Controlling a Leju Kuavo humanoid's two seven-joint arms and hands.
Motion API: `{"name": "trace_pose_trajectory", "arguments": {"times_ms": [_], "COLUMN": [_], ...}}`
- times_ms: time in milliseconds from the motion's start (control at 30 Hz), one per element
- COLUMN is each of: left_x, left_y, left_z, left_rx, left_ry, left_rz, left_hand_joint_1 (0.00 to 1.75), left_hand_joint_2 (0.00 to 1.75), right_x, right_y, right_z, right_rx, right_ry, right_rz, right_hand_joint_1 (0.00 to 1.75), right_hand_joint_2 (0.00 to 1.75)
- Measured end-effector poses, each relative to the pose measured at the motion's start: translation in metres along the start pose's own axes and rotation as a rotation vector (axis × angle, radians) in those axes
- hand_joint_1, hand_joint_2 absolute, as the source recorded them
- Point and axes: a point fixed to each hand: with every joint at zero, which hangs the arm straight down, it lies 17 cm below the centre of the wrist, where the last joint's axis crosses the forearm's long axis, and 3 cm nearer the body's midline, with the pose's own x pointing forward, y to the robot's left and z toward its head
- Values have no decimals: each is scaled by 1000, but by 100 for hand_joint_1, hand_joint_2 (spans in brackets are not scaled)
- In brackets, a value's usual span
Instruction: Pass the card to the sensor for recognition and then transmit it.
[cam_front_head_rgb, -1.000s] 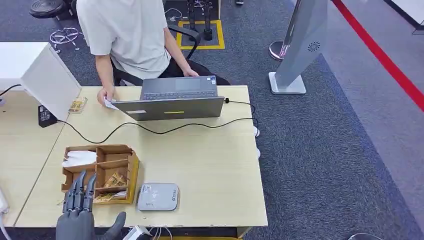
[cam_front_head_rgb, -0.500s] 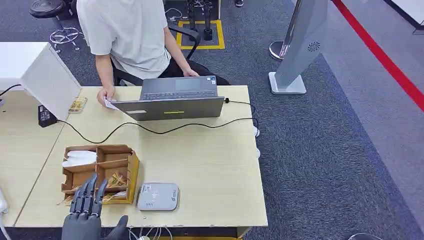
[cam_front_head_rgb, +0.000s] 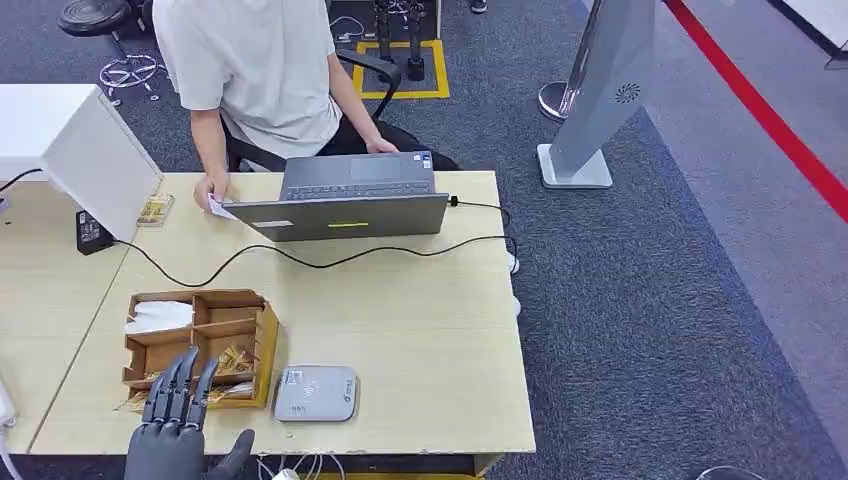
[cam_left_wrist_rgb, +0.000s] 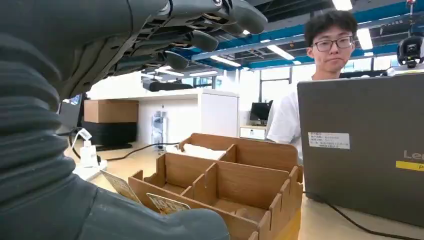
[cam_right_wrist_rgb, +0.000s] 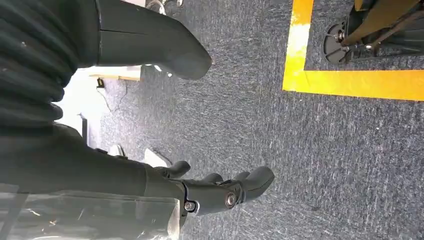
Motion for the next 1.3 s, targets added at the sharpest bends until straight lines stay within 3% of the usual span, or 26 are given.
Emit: {"name": "trace_pose_trajectory", "arguments": {"times_ms": [700, 1000, 1300], "left_x": [-7, -38, -46], "left_y": [-3, -42, -62], "left_z": [2, 31, 50], "left_rx": [13, -87, -152], "left_ry": [26, 144, 167], "left_rz": [12, 15, 4], "left_hand_joint_1": [0, 0, 0], "left_hand_joint_2": [175, 175, 175], "right_x": [0, -1, -1], "right_y": [-4, -9, -12], "right_z": [-1, -2, -3], "right_rx": [-8, -16, -19], "right_ry": [1, 1, 1], "right_rz": [17, 34, 36], "right_hand_joint_1": [0, 0, 0], "right_hand_joint_2": [175, 175, 175]}}
